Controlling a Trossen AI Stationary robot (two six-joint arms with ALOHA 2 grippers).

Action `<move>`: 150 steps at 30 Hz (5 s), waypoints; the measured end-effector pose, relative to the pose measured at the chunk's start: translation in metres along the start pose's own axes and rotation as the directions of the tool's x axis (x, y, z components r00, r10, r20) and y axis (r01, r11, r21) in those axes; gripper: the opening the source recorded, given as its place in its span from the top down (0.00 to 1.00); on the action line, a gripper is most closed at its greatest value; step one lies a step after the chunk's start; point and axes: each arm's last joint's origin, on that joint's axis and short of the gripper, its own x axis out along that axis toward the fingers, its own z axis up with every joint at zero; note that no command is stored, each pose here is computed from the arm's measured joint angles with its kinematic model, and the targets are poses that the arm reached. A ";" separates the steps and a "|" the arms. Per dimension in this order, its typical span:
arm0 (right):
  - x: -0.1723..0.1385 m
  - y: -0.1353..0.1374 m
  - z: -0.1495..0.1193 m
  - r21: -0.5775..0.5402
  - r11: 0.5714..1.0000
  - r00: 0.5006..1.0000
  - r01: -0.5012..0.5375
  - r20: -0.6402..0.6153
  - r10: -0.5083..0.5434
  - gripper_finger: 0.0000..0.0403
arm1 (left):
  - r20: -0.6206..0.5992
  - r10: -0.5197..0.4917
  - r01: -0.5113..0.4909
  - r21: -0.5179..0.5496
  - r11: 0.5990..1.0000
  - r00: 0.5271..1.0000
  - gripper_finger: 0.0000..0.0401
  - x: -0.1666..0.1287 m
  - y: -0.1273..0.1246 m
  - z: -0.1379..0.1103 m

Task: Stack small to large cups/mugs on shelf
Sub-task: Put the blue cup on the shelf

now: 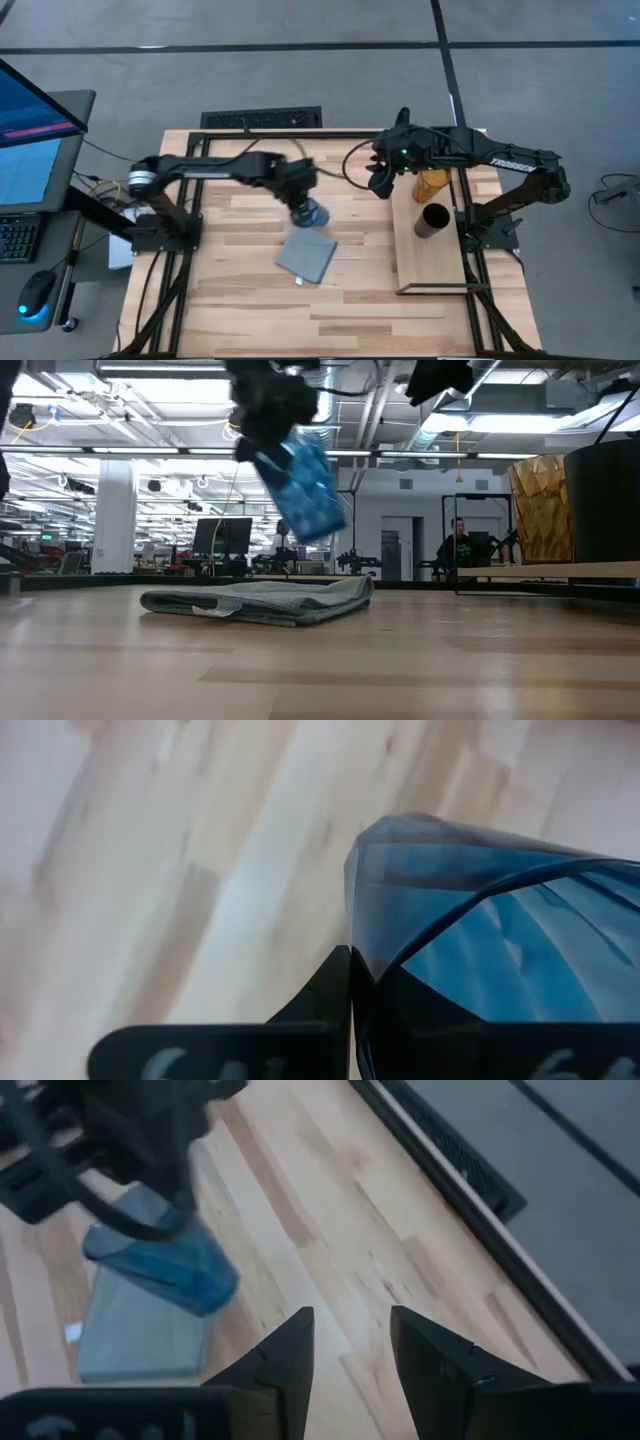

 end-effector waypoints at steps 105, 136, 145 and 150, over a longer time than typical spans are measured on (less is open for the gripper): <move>0.004 0.001 -0.008 0.169 0.984 0.990 -0.062 -0.113 0.082 0.62 | 0.463 0.227 -0.229 -0.051 0.972 0.857 0.72 -0.134 0.040 0.003; 0.165 0.028 -0.021 0.194 0.981 0.852 0.012 -0.515 0.091 0.62 | 0.596 0.191 0.005 -0.312 0.950 0.780 0.72 -0.102 0.065 -0.126; 0.172 0.028 -0.023 0.208 0.978 0.847 0.030 -0.524 0.086 0.62 | 0.590 0.192 0.001 -0.312 0.950 0.784 0.72 -0.101 0.065 -0.126; 0.167 0.028 -0.018 0.214 0.976 0.853 0.027 -0.514 0.089 0.62 | 0.588 0.193 -0.001 -0.310 0.951 0.785 0.72 -0.101 0.065 -0.127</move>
